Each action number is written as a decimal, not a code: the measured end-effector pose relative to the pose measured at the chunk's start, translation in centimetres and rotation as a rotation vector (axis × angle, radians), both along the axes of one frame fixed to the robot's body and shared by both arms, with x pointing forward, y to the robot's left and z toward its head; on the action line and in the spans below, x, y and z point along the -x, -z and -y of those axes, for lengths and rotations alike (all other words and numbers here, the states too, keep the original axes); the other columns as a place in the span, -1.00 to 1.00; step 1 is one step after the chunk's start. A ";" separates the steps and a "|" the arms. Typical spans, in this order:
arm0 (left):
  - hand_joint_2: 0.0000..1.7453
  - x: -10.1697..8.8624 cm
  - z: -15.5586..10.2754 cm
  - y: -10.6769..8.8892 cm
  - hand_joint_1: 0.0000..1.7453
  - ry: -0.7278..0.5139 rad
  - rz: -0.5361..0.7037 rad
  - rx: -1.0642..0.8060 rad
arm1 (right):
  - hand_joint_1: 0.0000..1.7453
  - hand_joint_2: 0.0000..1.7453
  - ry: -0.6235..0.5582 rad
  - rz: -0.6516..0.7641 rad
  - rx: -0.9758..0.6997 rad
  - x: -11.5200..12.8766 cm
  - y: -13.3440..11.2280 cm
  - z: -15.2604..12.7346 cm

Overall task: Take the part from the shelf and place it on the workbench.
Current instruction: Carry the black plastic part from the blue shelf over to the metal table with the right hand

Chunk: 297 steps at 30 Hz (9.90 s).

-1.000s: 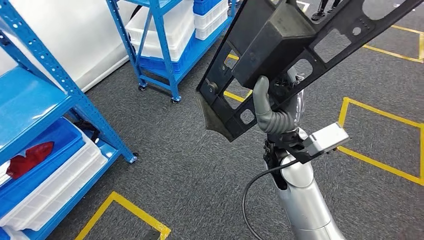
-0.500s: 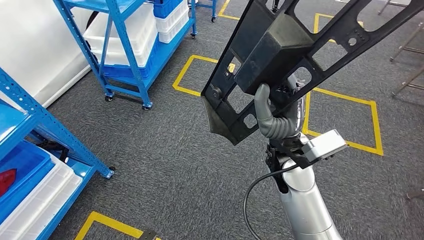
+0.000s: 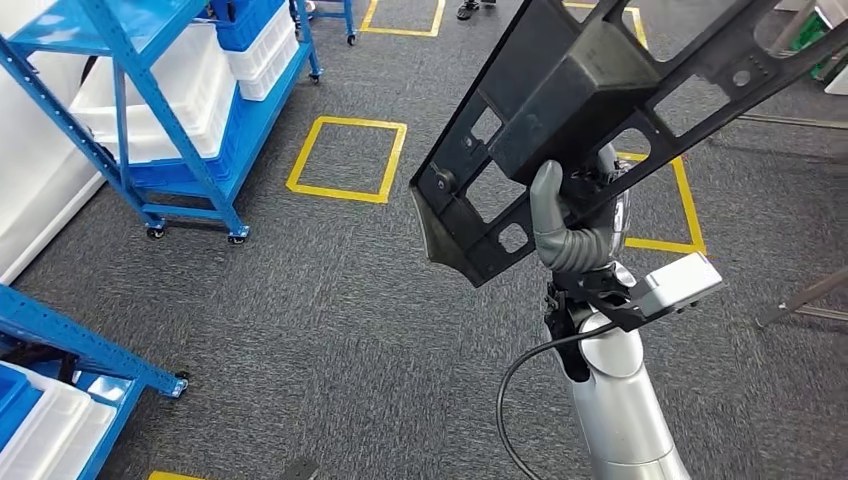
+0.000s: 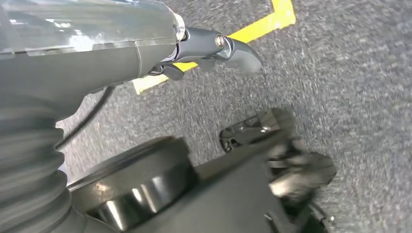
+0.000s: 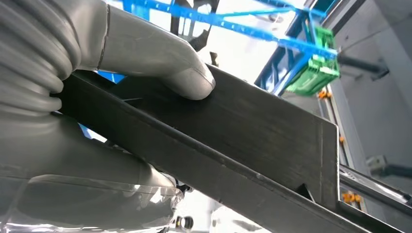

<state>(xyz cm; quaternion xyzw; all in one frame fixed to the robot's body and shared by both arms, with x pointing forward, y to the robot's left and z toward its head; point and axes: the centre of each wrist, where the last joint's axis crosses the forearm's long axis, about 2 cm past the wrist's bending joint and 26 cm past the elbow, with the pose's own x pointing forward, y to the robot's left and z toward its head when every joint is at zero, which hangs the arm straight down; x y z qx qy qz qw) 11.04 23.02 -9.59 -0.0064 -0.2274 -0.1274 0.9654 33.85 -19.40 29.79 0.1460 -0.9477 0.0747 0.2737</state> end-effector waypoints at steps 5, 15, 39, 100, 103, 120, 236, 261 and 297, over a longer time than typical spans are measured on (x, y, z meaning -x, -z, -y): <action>1.00 0.2 -0.1 0.1 -1.00 -0.008 -0.006 -0.007 | 0.94 1.00 -0.012 -0.012 0.007 -0.1 0.2 -0.1; 1.00 0.3 -0.4 0.1 -1.00 -0.033 -0.006 -0.014 | 0.94 1.00 -0.017 -0.005 0.005 -0.4 -0.3 -0.4; 1.00 0.6 -0.7 0.2 -1.00 -0.042 -0.008 -0.016 | 0.94 1.00 -0.033 -0.007 0.001 -0.8 -0.8 -1.0; 1.00 2.1 -1.1 0.6 -1.00 0.006 -0.258 -0.117 | 0.94 1.00 -0.033 -0.027 -0.013 -0.6 -0.2 -0.7; 1.00 1.8 -0.9 0.5 -1.00 0.023 -0.266 -0.123 | 0.94 1.00 -0.035 -0.032 -0.014 -0.6 -0.2 -0.7; 1.00 1.9 -0.7 0.5 -1.00 0.063 -0.314 -0.157 | 0.94 1.00 -0.040 -0.021 -0.019 -0.4 -0.7 -0.8; 1.00 2.6 -0.7 0.6 -1.00 0.046 -0.234 -0.160 | 0.94 1.00 0.031 0.010 0.011 0.2 -0.9 -1.4; 1.00 2.3 -0.7 0.6 -1.00 0.043 -0.213 -0.170 | 0.94 1.00 0.039 0.013 0.007 0.2 -0.8 -1.4; 1.00 3.0 -0.8 0.7 -1.00 0.048 -0.203 -0.189 | 0.94 1.00 0.039 0.017 0.006 0.3 -0.8 -1.4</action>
